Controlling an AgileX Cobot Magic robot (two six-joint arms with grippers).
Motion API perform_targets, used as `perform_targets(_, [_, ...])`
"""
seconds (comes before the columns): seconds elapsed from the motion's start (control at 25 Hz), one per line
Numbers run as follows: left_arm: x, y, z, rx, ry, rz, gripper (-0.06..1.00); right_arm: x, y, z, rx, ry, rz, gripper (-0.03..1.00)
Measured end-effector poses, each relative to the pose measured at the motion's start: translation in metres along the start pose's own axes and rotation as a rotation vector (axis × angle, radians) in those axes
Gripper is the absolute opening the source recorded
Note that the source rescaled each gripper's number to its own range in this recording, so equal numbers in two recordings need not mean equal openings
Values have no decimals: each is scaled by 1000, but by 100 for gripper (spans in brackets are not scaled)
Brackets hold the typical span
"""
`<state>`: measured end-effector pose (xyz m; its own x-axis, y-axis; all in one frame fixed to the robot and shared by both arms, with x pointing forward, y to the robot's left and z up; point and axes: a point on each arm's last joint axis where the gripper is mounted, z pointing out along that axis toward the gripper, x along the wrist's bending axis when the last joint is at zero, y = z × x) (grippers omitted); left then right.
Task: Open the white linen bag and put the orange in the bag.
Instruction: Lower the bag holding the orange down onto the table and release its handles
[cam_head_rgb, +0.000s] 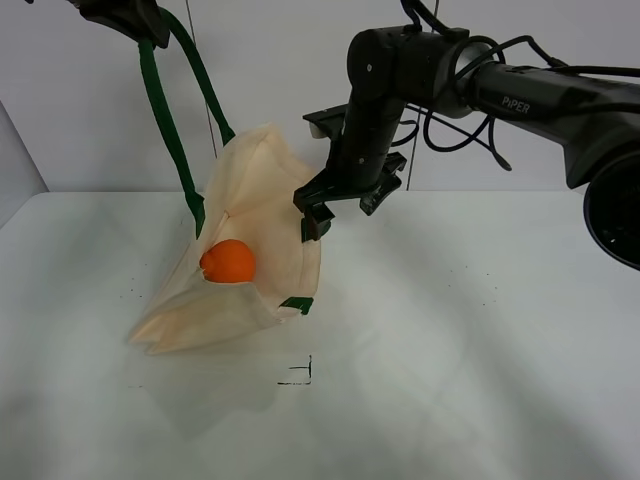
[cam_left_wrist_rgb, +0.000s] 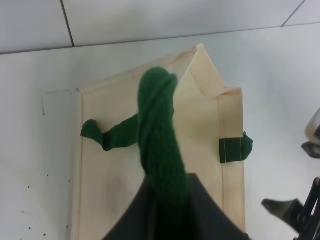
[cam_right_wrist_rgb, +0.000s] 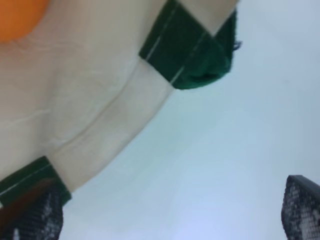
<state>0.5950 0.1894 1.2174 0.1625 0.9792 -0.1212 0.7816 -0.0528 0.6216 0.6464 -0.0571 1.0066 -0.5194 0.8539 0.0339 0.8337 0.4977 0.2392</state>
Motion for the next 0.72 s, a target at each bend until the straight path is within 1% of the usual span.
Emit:
perform_targets(0.12, [0,0,0,0,0,0,0,-30,-1,-1,-1,-16,63,100])
perform_targets(0.24, [0,0,0,0,0,0,0,-82,-7,-5,-4,-49,167,100])
perform_targets(0.36, [0,0,0,0,0,9,0,-138,-20,-10,-2,-106,267,100])
perform_targets(0.52, [0,0,0,0,0,16,0,-196,-42,-17,-2,-147,388,100])
perform_targets(0.64, [0,0,0,0,0,17,0,-218,-52,-20,-1,-161,438,100])
perform_targets(0.72, [0,0,0,0,0,17,0,-222,-54,-21,-2,-163,448,100])
